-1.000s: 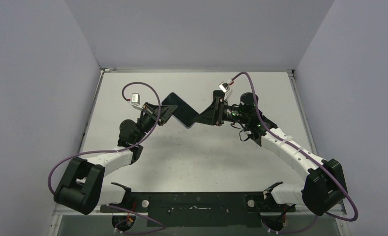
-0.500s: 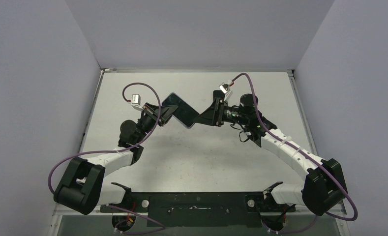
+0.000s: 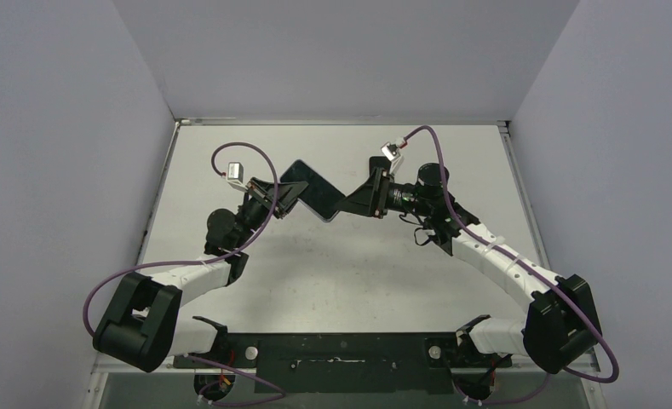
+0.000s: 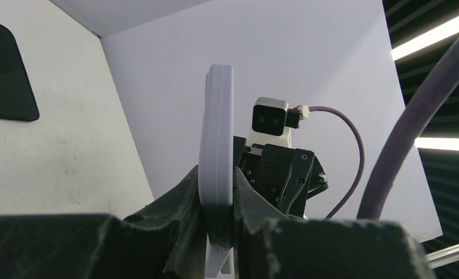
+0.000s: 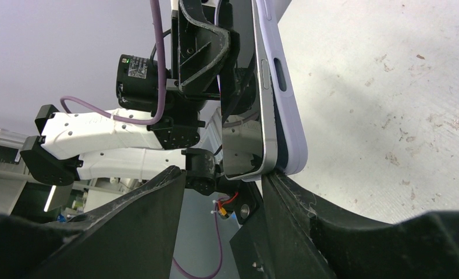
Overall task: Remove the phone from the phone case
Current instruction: Remove the phone case from the phone.
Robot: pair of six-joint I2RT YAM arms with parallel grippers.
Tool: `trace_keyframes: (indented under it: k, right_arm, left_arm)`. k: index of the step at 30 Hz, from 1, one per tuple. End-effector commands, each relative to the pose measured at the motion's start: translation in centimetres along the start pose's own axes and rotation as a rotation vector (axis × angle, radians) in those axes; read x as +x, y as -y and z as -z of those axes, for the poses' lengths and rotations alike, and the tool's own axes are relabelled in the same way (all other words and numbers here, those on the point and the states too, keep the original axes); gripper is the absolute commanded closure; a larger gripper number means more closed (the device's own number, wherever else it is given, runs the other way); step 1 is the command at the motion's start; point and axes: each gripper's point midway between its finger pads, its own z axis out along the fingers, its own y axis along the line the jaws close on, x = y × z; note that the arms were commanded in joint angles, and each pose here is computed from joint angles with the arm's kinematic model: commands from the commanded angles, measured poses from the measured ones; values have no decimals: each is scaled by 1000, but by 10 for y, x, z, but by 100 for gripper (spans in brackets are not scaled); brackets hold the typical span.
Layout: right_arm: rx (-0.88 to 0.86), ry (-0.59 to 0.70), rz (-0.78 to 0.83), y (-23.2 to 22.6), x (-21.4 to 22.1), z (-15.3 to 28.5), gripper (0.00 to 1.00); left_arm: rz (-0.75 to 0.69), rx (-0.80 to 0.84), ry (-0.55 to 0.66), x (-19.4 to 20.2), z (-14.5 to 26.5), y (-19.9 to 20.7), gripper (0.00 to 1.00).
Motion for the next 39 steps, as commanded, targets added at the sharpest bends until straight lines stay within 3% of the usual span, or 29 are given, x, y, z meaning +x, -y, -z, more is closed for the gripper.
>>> trace_keyframes:
  k: [1,22,28,32,39]
  right_arm:
    - [-40,83,68,-8,-22,1,49]
    - [-167,-20,174,-27,-36,-29,54]
    - [-202,-49,169,-33,-31,-43,62]
    - [-217,-41,165,-37,-36,-42,73]
    - [-251,-12,124,-45,-45,-33,92]
  left_arm:
    - [-29,240,-79,14,4,70,100]
    - [-94,339,-300,50,0,86,100]
    - [-140,328,-350,63,-4,83,100]
    - [-176,286,-347,61,-6,74,100]
    - [-288,192,-292,45,-11,61,63]
